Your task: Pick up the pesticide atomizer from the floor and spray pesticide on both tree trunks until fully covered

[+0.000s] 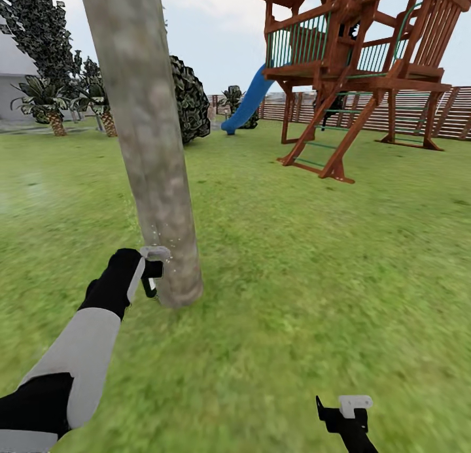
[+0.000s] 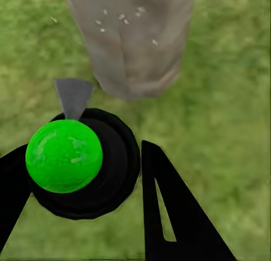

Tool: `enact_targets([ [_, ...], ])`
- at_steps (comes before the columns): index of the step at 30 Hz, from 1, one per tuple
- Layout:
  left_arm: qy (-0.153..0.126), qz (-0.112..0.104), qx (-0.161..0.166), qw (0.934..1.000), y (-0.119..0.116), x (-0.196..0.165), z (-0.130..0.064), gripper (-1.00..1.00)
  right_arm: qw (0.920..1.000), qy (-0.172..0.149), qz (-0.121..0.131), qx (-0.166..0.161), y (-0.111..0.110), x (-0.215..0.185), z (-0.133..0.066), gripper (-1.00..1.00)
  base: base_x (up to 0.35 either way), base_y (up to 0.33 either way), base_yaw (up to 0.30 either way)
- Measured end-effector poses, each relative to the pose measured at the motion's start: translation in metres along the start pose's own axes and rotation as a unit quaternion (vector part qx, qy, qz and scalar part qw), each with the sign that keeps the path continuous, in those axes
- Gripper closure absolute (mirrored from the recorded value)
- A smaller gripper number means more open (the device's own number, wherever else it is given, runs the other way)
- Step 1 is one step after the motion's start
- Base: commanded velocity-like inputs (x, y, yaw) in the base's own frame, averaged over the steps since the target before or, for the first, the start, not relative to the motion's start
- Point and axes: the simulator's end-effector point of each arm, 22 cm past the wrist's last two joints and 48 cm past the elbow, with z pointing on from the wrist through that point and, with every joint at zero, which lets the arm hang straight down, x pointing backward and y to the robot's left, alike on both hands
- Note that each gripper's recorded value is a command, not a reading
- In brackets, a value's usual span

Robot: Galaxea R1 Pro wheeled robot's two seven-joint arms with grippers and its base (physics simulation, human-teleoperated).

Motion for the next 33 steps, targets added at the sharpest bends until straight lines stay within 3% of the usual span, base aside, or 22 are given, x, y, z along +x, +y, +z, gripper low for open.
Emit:
enact_targets([
  [3, -0.003, -0.008, -0.018, 0.9998, 0.029, -0.014, -0.013, 1.00, 1.0000, 0.000, 0.000, 0.000, 0.000, 0.000, 0.000, -1.00, 0.000, 0.000, 0.000],
  [5, -0.010, -0.010, -0.008, 0.9999, 0.019, -0.021, -0.019, 1.00, 1.0000, 0.000, 0.000, 0.000, 0.000, 0.000, 0.000, -1.00, 0.000, 0.000, 0.000],
  [9, -0.019, -0.006, 0.024, 0.9995, -0.029, -0.036, -0.033, 1.00, 1.0000, 0.000, 0.000, 0.000, 0.000, 0.000, 0.000, -1.00, 0.000, 0.000, 0.000],
  [13, -0.027, -0.005, 0.011, 0.9996, -0.016, -0.048, -0.038, 1.00, 1.0000, 0.000, 0.000, 0.000, 0.000, 0.000, 0.000, -1.00, 0.000, 0.000, 0.000],
  [15, -0.029, -0.008, -0.014, 0.9995, 0.018, -0.050, -0.037, 1.00, 1.0000, 0.000, 0.000, 0.000, 0.000, 0.000, 0.000, -1.00, 0.000, 0.000, 0.000],
  [18, -0.025, -0.011, -0.025, 0.9993, 0.037, -0.046, -0.035, 1.00, 1.0000, 0.000, 0.000, 0.000, 0.000, 0.000, 0.000, -1.00, 0.050, 0.000, 0.000],
  [23, -0.032, -0.009, 0.007, 0.9994, -0.004, -0.051, -0.039, 1.00, 1.0000, 0.000, 0.000, 0.000, 0.000, 0.000, 0.000, -1.00, 0.211, 0.000, 0.000],
  [25, -0.032, -0.008, 0.009, 0.9994, -0.008, -0.052, -0.040, 1.00, 1.0000, 0.000, 0.000, 0.000, 0.000, 0.000, 0.000, -1.00, 0.020, 0.000, 0.000],
  [28, -0.031, -0.007, 0.000, 0.9995, 0.002, -0.051, -0.039, 1.00, 1.0000, 0.000, 0.000, 0.000, 0.000, 0.000, 0.000, -1.00, 0.002, 0.000, 0.000],
  [33, -0.032, -0.016, -0.035, 0.9988, 0.053, -0.052, -0.039, 1.00, 1.0000, 0.001, 0.000, 0.000, 0.000, 0.001, 0.000, -1.00, 0.000, 0.000, 0.000],
])
